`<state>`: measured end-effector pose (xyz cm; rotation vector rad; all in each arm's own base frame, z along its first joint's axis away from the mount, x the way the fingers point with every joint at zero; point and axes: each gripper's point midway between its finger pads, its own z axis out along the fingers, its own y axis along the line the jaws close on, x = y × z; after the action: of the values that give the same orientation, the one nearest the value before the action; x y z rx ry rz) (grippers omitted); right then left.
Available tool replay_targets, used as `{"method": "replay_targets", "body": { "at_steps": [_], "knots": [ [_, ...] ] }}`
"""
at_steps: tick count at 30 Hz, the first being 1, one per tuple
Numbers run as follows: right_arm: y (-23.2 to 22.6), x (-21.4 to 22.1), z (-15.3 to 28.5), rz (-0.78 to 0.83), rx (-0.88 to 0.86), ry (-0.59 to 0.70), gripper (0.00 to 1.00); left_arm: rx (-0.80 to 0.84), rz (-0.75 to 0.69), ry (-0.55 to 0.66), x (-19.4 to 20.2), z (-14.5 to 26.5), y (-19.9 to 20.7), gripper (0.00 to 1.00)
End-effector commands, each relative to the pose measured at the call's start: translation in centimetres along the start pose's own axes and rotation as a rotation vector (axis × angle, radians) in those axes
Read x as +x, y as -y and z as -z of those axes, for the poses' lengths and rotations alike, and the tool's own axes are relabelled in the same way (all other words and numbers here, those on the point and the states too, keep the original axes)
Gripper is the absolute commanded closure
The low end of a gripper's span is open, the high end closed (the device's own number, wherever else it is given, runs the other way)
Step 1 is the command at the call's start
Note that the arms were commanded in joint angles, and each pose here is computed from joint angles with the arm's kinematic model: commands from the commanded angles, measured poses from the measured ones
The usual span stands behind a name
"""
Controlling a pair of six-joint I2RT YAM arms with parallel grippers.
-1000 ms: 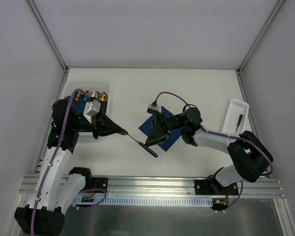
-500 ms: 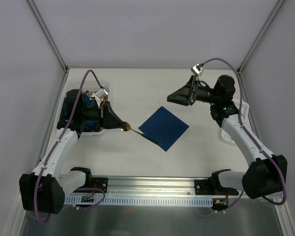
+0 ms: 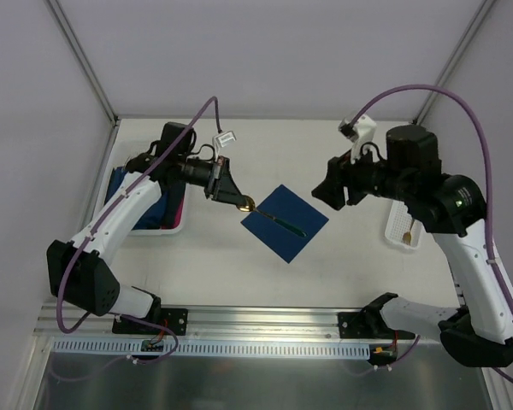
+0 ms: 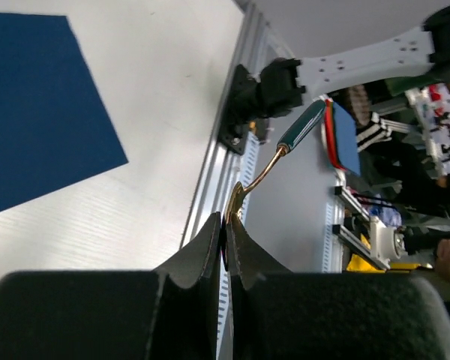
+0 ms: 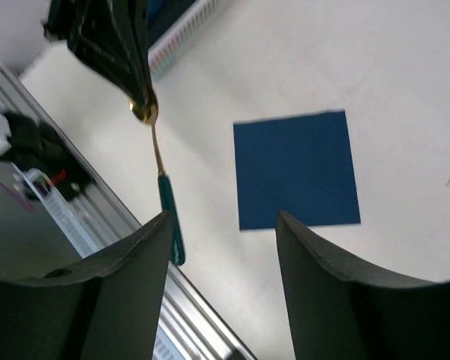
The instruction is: Place the utensils on the paper napkin and roll it up
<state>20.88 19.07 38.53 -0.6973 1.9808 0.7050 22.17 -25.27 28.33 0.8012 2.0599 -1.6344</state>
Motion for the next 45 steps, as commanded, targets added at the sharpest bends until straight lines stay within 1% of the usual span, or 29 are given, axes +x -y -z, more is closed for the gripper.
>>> {"method": "replay_targets", "body": {
  "at_steps": [1, 3, 6, 7, 8, 10, 12, 13, 16, 21, 27, 28, 30, 37, 39, 40, 43, 45],
  "knots": [
    [2.6, 6.6, 0.1, 0.128, 0.176, -0.291, 0.41, -0.226, 0.032, -0.116, 2.1, -0.3, -3.0, 1.0],
    [2.1, 8.3, -0.4, 0.155, 0.173, -0.345, 0.42, -0.352, 0.007, -0.126, 1.7, -0.4, -4.3, 1.0],
    [1.4, 11.3, -1.9, 0.163, 0.148, -0.414, 0.43, -0.408, 0.033, -0.141, 0.6, -0.8, -5.6, 1.0],
    [1.2, 11.8, -2.4, 0.164, 0.14, -0.421, 0.43, -0.391, 0.07, -0.181, 1.2, -1.1, -5.3, 1.0],
    [1.2, 12.9, -3.1, 0.164, 0.134, -0.459, 0.43, -0.386, 0.093, -0.203, 1.3, -1.4, -5.5, 1.0],
    [0.5, 13.1, -4.2, 0.161, 0.118, -0.463, 0.43, -0.373, 0.121, -0.257, 1.9, -2.2, -5.8, 1.0],
    [0.5, 13.3, -5.4, 0.171, 0.135, -0.476, 0.46, -0.385, 0.132, -0.282, 2.4, -2.7, -6.3, 1.0],
    [0.3, 13.1, -6.4, 0.164, 0.133, -0.476, 0.49, -0.38, 0.141, -0.306, 2.9, -3.0, -6.4, 1.0],
    [-1.1, 12.9, -7.9, 0.178, 0.099, -0.477, 0.52, -0.327, 0.169, -0.321, 3.2, -3.4, -5.9, 1.0],
    [-2.7, 13.6, -10.0, 0.226, 0.055, -0.514, 0.52, -0.218, 0.204, -0.346, 3.4, -4.3, -4.8, 1.0],
    [-3.9, 15.5, -11.6, 0.267, 0.018, -0.571, 0.52, -0.187, 0.212, -0.355, 3.6, -4.5, -4.4, 1.0],
    [-4.7, 15.8, -11.7, 0.263, -0.024, -0.576, 0.53, -0.172, 0.209, -0.356, 3.6, -4.5, -4.3, 1.0],
    [-4.7, 16.5, -12.0, 0.266, -0.032, -0.596, 0.54, -0.162, 0.21, -0.358, 3.7, -4.5, -4.1, 1.0],
    [-4.7, 17.2, -12.4, 0.27, -0.036, -0.616, 0.67, -0.142, 0.196, -0.357, 3.7, -4.5, -3.7, 1.0],
    [-4.5, 17.5, -12.5, 0.271, -0.031, -0.625, 0.68, -0.138, 0.192, -0.352, 3.6, -4.5, -3.5, 1.0],
    [-4.5, 17.7, -12.4, 0.273, -0.035, -0.63, 0.72, -0.137, 0.192, -0.354, 3.6, -4.5, -3.5, 1.0],
    [-4.5, 17.8, -12.4, 0.271, -0.036, -0.635, 0.76, -0.135, 0.191, -0.352, 3.6, -4.4, -3.3, 1.0],
    [-4.4, 18.0, -12.4, 0.274, -0.035, -0.639, 0.82, -0.14, 0.188, -0.353, 3.7, -4.4, -3.4, 1.0]
  ]
}}
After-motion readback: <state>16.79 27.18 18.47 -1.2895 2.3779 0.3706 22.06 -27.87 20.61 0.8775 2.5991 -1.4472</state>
